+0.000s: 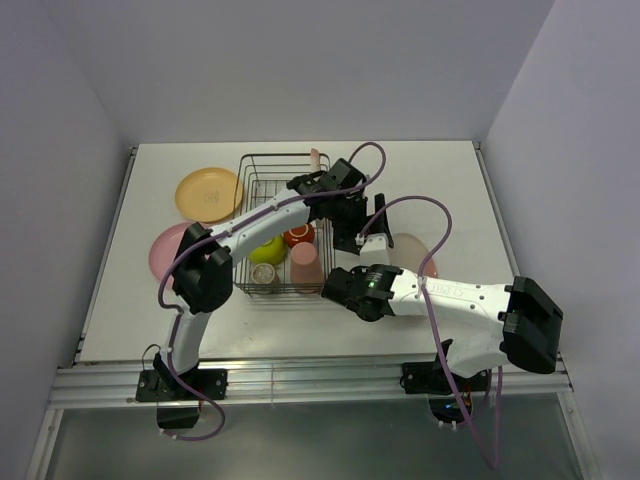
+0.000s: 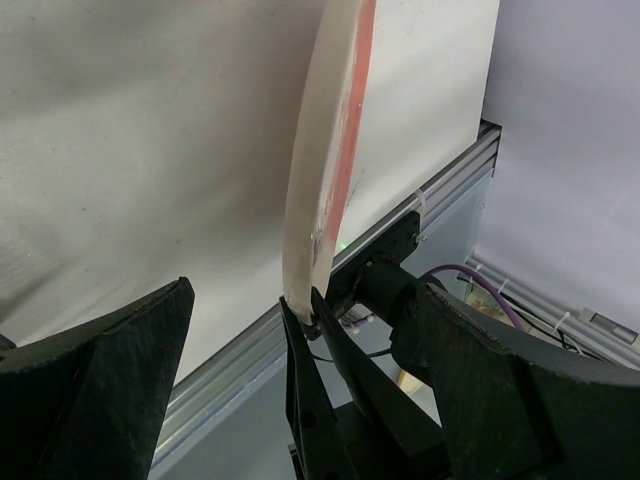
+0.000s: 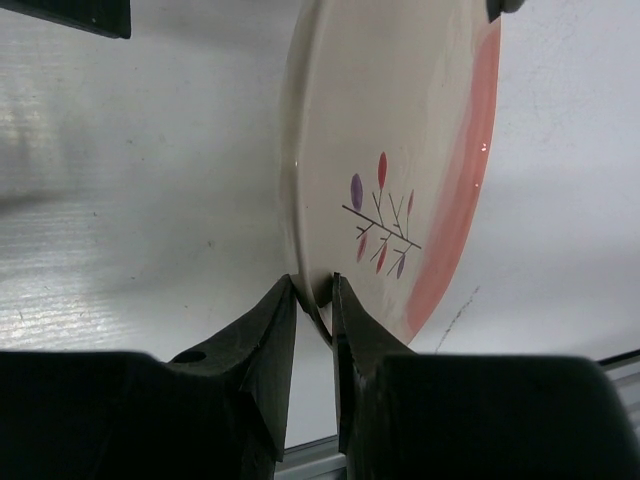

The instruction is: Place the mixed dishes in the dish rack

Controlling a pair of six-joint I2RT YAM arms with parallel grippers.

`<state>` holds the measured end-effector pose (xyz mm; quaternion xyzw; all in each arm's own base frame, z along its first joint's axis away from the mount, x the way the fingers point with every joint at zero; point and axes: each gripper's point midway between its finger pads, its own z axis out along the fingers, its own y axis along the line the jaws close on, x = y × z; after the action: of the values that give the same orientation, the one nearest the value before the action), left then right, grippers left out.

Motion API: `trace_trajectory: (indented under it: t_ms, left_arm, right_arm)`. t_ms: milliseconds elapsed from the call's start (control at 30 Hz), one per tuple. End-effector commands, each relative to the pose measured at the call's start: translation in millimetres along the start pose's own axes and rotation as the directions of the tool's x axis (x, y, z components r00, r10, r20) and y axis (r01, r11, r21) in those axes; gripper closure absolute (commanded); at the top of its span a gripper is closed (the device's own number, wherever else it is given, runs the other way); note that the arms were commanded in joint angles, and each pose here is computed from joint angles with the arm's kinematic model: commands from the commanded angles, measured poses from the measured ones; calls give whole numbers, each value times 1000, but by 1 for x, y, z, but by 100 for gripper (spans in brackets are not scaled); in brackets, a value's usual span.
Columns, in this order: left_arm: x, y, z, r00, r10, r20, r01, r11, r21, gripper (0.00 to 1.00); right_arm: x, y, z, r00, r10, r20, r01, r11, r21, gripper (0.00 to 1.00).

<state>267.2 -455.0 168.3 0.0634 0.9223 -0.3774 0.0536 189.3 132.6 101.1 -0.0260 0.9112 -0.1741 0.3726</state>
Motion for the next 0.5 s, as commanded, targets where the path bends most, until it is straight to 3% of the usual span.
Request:
trace_trajectory:
  t_ms: [0,467]
  left_arm:
    - [14,-3,2,998,61,-27,-61,998,-5,1]
    - [19,-13,36,994,73,-79,-73,997,8,1]
  right_arm:
    - [-13,3,-4,995,84,46,-82,996,-29,100]
    - [-21,6,-17,994,95,59,-87,988,-126,100]
